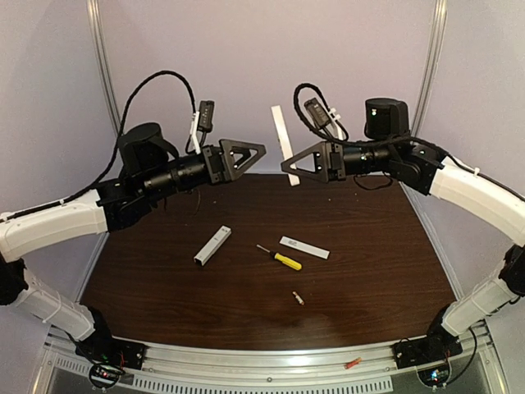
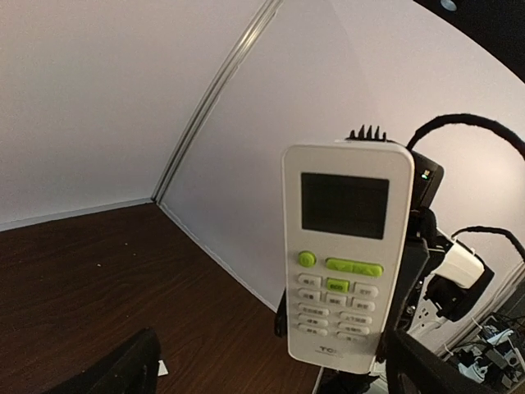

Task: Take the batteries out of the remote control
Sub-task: Pass from the left arm to the right

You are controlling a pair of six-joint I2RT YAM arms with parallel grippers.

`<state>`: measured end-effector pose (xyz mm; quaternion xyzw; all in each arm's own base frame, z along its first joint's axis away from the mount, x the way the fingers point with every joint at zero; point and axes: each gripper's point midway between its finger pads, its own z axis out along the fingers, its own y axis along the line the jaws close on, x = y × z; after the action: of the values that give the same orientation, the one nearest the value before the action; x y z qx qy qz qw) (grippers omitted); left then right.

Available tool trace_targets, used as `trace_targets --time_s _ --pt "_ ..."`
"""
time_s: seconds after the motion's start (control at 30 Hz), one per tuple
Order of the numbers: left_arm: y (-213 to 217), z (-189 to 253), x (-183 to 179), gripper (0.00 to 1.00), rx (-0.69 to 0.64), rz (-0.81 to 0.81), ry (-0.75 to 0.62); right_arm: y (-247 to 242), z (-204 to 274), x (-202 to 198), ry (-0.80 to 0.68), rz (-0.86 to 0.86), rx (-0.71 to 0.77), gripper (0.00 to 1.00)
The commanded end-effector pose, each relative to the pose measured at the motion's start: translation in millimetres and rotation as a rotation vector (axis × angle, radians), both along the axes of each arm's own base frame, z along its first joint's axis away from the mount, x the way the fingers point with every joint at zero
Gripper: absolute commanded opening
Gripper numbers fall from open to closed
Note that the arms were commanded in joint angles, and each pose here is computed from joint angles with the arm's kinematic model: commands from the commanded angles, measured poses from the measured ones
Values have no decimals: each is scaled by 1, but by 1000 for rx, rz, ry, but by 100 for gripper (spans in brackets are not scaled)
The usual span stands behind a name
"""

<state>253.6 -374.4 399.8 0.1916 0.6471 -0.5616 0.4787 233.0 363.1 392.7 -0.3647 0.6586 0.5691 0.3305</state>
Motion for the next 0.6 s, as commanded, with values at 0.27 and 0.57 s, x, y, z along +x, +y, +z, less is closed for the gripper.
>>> trace_targets --time_s 0.27,0.57 --pt "110 -84 34 97 481 544 160 -12 -52 38 -98 -143 -297 0" --pt "132 -132 20 97 627 420 409 -26 -100 49 -194 -241 -555 0"
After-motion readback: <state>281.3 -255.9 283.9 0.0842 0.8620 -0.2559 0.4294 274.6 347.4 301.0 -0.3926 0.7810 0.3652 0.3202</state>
